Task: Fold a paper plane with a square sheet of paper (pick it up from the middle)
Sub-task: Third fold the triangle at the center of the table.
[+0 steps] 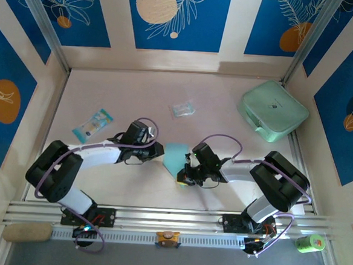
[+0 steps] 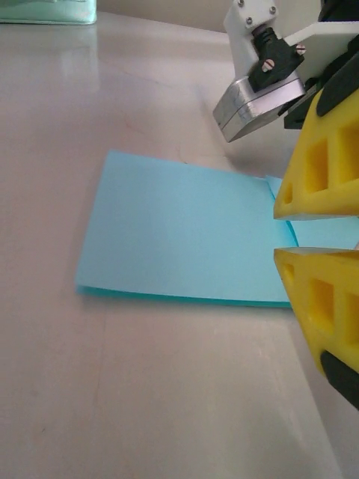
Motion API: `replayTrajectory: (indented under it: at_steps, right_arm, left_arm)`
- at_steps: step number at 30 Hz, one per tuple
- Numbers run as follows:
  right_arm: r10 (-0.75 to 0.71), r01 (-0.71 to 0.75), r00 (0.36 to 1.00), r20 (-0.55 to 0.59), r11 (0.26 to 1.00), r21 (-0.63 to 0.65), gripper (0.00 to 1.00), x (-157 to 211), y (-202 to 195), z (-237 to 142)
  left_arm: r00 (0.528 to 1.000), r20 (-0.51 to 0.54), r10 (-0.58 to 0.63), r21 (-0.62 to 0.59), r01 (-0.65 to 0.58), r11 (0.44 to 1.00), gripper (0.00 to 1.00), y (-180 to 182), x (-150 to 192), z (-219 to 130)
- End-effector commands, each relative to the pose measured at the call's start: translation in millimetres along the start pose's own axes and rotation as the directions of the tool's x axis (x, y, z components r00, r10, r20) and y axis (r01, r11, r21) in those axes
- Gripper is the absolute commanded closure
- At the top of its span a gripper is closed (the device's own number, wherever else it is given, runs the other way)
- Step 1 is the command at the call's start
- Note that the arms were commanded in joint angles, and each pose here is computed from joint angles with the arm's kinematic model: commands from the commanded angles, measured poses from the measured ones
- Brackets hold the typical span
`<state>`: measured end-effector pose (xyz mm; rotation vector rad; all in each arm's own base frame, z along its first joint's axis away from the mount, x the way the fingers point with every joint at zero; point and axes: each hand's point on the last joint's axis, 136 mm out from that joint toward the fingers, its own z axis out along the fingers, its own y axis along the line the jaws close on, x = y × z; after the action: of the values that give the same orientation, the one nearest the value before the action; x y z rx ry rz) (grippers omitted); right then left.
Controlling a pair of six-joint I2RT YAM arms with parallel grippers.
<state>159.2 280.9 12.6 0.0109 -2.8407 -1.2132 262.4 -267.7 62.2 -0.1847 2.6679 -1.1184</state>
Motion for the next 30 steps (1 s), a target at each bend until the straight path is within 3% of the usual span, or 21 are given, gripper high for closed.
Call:
replayTrajectory:
  at_steps: [1,6,13,18,23,30]
  right_arm:
    - [0.084,-0.078,0.996,-0.039,0.986,0.144,1.00,16.1,-39.3,1.8]
    - [0.077,-0.072,0.996,-0.034,0.987,0.140,1.00,15.9,-37.5,-0.5]
    - [0.008,-0.006,1.000,-0.029,0.997,0.078,0.99,4.9,-1.5,-12.1]
    - [-0.045,0.044,0.999,0.012,0.998,0.054,0.98,-13.2,24.3,-15.9]
    - [-0.056,0.056,0.998,0.006,0.997,0.052,0.98,-30.4,36.9,4.0]
    - [-0.025,0.024,1.000,0.009,0.990,0.139,0.98,-36.9,18.6,20.7]
  left_arm:
    - [0.996,-0.072,0.052,0.051,-0.048,0.998,0.84,-13.8,16.0,12.5]
    - [0.988,-0.148,0.035,0.035,-0.030,0.999,0.85,-6.9,30.2,34.0]
    - [0.983,-0.182,-0.008,-0.119,-0.014,0.993,0.88,34.9,41.6,41.2]
    - [0.982,-0.185,-0.024,-0.106,0.005,0.994,0.89,36.8,45.2,42.9]
    - [0.983,-0.183,-0.024,-0.107,0.005,0.994,0.89,36.3,44.5,41.5]
    - [0.983,-0.183,-0.024,-0.106,0.004,0.994,0.89,35.9,44.6,41.4]
